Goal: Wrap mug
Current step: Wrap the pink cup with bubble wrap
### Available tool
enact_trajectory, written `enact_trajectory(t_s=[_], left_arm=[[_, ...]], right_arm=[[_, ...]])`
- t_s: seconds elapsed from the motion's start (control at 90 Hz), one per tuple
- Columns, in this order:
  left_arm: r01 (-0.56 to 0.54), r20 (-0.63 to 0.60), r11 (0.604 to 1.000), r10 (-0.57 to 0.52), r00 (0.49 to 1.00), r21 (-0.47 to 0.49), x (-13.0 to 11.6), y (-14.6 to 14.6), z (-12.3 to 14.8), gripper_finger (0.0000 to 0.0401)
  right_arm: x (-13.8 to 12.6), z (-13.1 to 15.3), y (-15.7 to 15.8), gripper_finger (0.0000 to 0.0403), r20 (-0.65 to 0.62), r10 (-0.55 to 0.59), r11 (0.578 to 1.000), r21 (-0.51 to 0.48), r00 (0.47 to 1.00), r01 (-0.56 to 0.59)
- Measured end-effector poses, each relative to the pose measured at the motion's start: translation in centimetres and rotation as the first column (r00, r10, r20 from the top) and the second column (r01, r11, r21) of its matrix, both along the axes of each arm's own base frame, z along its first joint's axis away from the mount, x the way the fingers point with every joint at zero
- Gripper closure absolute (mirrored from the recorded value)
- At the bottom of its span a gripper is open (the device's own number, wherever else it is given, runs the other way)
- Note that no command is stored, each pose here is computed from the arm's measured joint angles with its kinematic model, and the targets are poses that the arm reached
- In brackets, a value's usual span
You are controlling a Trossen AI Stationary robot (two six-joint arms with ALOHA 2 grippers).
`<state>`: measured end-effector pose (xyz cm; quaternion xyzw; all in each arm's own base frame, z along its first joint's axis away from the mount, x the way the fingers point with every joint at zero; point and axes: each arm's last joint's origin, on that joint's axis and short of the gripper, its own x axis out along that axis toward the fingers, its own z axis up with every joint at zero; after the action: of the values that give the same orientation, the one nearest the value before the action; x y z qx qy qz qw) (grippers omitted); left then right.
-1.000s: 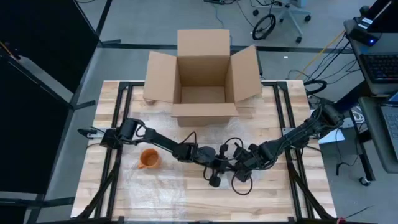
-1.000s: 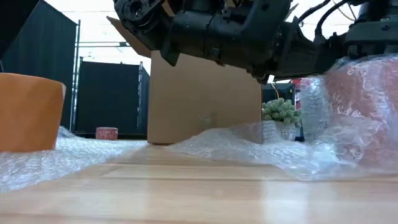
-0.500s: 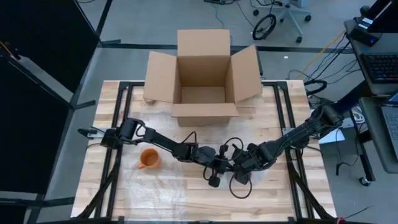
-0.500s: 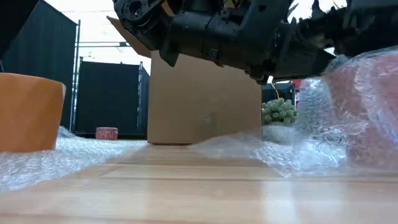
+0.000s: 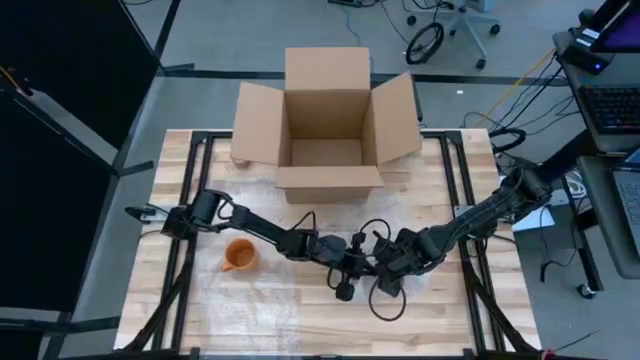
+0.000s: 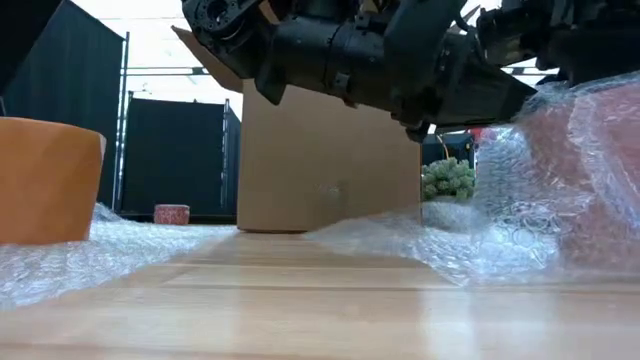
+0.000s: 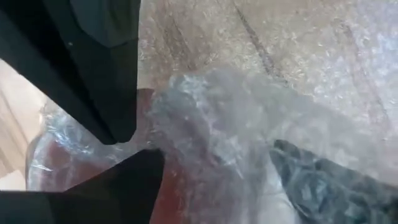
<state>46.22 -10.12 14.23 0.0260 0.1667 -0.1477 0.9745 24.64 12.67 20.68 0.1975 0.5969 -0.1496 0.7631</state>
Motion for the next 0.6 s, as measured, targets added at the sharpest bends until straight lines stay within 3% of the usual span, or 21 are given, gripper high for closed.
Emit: enact_trajectory(t_s=[0.322,0.6], left_arm=[[-0.015,0.013,1.0,0.015,1.0,0.011,-0.6,0.5,2.9,0.0252],[-0.028,0.018,0.999,0.028,0.999,0.04,-1.0,0.7,4.3,0.023]], right_arm=[[-0.4,0.2,-0.2,0.0121,-0.019,0.009,1.0,-0.011,1.0,-0.009],[-1.4,2.0,-0.7,0.0121,0.017,-0.011,1.0,0.018,1.0,0.011]])
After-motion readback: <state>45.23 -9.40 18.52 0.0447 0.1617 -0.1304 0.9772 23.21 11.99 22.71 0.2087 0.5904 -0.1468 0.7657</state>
